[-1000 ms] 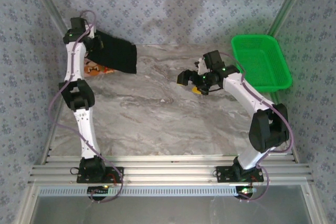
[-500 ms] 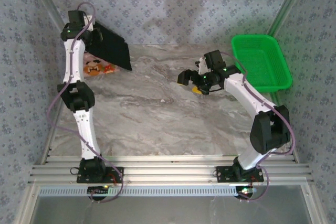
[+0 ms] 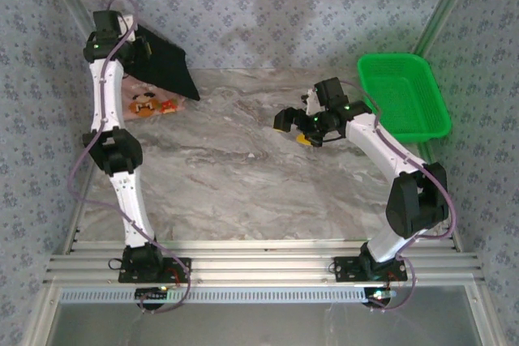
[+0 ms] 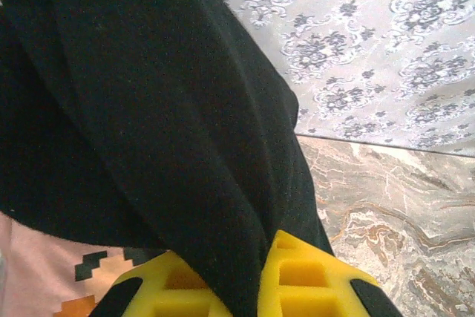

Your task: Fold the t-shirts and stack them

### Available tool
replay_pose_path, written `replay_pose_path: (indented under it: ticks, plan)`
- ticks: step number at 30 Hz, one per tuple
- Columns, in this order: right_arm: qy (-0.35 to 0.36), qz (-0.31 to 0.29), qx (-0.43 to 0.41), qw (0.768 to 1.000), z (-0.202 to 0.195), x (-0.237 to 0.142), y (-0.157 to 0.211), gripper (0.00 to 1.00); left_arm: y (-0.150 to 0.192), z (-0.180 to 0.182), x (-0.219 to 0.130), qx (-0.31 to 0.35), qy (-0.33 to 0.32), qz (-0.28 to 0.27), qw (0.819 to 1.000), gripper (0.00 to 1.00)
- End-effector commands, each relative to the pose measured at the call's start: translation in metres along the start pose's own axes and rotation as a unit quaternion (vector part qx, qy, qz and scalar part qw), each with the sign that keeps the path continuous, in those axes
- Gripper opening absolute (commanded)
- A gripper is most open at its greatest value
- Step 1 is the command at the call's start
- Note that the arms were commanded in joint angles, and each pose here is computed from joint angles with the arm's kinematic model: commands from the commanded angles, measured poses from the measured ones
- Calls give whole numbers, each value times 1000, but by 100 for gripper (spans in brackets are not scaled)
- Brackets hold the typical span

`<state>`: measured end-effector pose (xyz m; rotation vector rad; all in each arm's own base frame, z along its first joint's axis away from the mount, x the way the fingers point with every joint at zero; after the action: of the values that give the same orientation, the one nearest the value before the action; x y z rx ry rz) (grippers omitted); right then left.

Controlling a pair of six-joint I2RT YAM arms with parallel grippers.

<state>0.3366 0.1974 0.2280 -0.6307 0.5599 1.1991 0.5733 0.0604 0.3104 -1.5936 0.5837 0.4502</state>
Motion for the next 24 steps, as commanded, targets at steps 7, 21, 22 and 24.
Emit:
replay_pose_path:
  ticks: [7, 21, 22, 24]
  plan:
    - [0, 2, 4, 1000, 4, 0, 1, 100, 2, 35, -3, -4, 9, -11, 1000, 6]
    - [20, 27, 7, 999, 6, 19, -9, 100, 74, 104, 75, -71, -34, 66, 995, 46]
    - [19, 28, 7, 999, 8, 20, -10, 100, 77, 113, 75, -81, -54, 69, 993, 52]
    - [19, 31, 3, 999, 11, 21, -9, 100, 73, 127, 66, -94, -85, 64, 990, 60]
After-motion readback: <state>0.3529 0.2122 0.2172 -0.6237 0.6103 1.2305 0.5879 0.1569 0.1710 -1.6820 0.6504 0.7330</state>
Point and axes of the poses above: each hand's point on the last joint's axis, 136 mm out from that joint toward the fingers, its own x axis out along the fingers, its own z axis along the line the jaws close on, y = z × x, the point moved 5 cm from there along -x, back along the fingers, and after that the axes turned 8 degrees about x, right-handed, at the moved point
